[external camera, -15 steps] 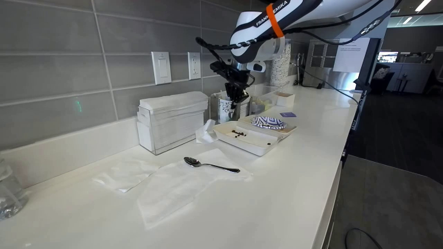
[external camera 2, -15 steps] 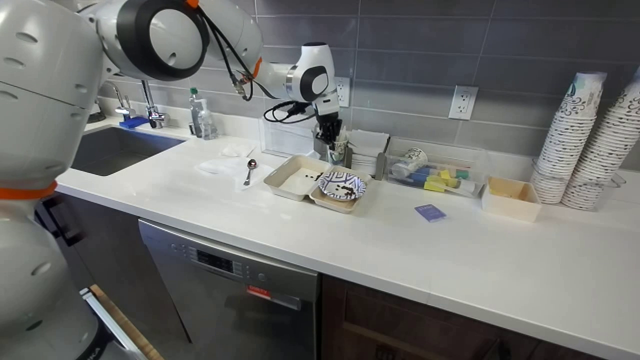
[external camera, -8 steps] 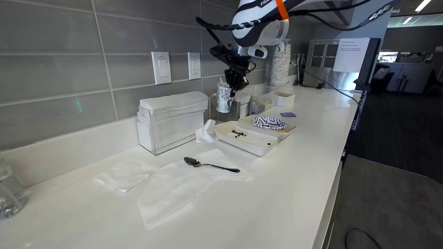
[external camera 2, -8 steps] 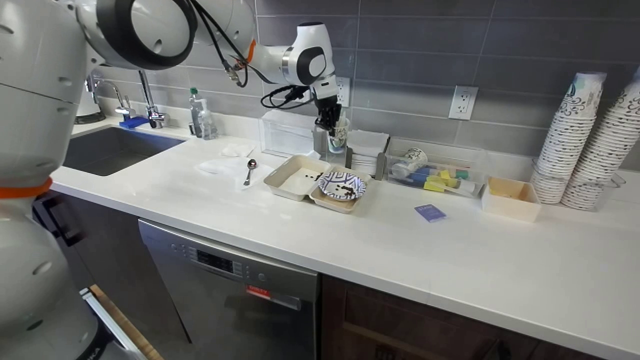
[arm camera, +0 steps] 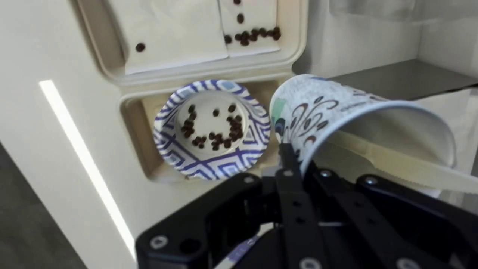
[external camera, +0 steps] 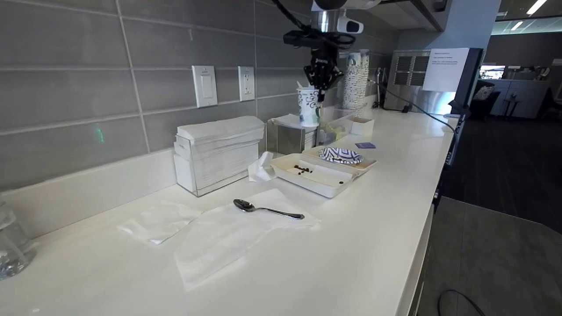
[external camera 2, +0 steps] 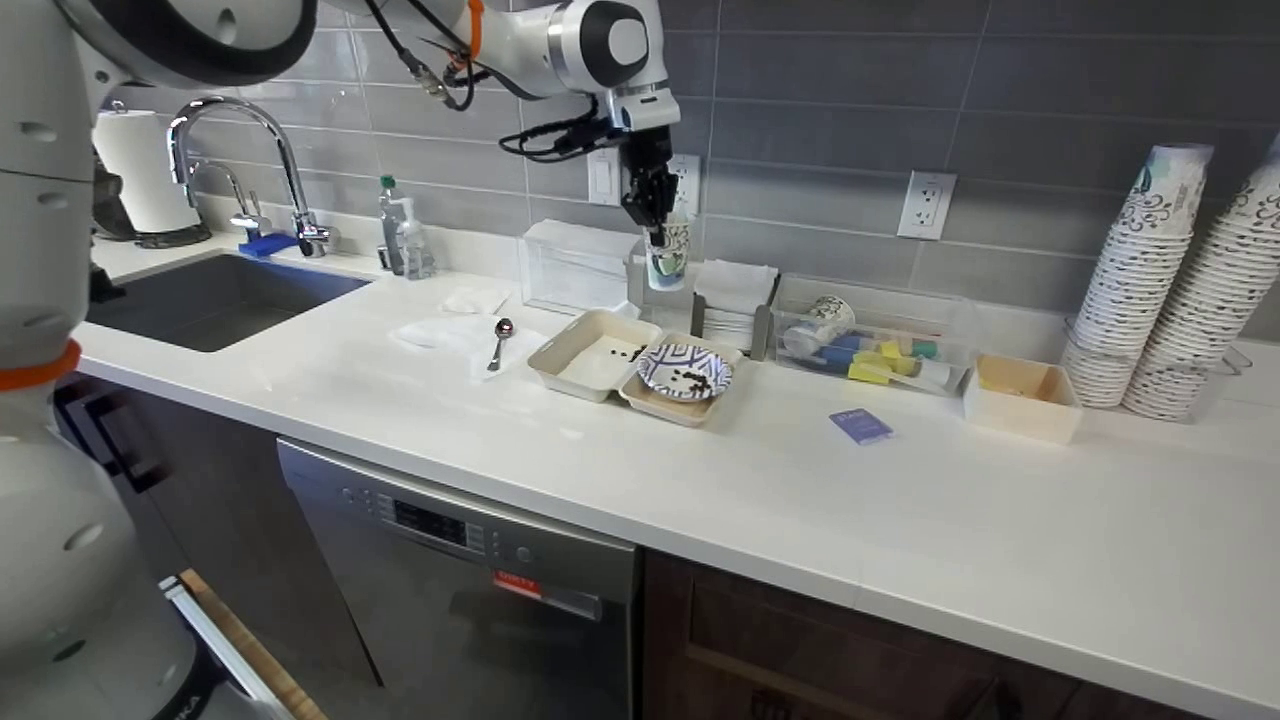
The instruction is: Put the cup on the right side of the foam pack
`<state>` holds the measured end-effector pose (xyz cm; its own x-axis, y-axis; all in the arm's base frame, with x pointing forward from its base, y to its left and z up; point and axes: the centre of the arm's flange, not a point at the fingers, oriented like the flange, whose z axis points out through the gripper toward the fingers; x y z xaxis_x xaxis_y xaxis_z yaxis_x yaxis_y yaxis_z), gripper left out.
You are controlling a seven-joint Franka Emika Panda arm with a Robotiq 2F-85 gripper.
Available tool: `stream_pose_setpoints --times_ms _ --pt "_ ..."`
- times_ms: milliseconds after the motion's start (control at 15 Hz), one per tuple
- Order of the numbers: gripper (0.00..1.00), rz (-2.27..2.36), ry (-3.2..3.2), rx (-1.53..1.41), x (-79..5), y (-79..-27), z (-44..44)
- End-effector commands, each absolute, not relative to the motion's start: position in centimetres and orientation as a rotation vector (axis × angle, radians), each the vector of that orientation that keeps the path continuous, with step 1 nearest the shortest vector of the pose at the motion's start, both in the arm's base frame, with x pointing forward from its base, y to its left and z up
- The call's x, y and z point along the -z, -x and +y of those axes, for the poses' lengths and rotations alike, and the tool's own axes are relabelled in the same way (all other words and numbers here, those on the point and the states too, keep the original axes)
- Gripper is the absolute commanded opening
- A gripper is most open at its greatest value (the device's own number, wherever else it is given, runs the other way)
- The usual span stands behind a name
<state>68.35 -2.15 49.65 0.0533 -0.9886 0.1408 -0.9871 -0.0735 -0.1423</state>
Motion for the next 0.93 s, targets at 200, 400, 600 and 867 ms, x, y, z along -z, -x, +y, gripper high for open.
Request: stream_pose_setpoints --times_ms 200,400,600,867 --pt "0.01 2.406 2.101 0.337 -50.1 -65.7 -13.6" --pt "0.01 2.423 2.065 0.305 -48.4 -64.8 -19.8" --pt "0.04 2.481 2.014 0.303 -48.7 -64.5 -21.1" --pt "0.04 2.523 1.935 0.311 -47.8 -64.3 -23.8"
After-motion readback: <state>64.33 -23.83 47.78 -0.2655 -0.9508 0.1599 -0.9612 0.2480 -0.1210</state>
